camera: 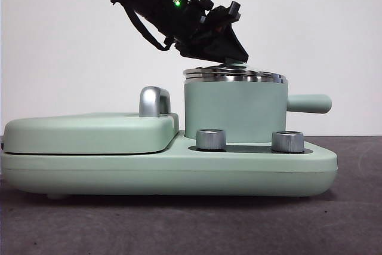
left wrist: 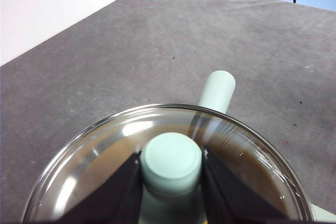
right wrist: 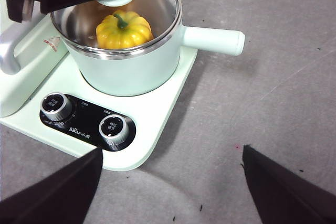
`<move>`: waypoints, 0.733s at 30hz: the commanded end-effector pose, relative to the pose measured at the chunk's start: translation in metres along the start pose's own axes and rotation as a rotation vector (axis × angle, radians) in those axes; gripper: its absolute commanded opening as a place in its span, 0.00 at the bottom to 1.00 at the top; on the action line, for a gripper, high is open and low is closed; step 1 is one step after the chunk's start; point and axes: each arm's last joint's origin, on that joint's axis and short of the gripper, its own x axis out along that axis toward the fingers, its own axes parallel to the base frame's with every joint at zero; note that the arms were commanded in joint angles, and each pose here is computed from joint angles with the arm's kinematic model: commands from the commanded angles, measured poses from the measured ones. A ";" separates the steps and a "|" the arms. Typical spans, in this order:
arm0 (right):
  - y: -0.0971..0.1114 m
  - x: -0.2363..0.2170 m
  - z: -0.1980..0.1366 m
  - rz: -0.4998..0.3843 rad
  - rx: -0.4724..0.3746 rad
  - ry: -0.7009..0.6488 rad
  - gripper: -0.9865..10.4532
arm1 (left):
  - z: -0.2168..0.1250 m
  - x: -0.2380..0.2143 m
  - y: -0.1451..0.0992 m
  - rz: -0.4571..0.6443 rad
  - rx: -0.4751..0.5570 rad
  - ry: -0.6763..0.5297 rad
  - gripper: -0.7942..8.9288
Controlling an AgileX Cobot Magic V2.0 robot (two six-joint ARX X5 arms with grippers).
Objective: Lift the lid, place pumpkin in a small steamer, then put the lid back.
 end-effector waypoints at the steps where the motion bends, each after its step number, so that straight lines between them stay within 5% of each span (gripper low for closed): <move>1: 0.001 0.000 0.002 0.001 0.008 -0.006 0.44 | 0.014 0.000 -0.001 0.003 0.048 -0.066 0.09; 22: 0.000 0.000 0.002 -0.018 0.036 -0.008 0.44 | 0.010 -0.005 0.009 -0.023 0.000 -0.065 0.09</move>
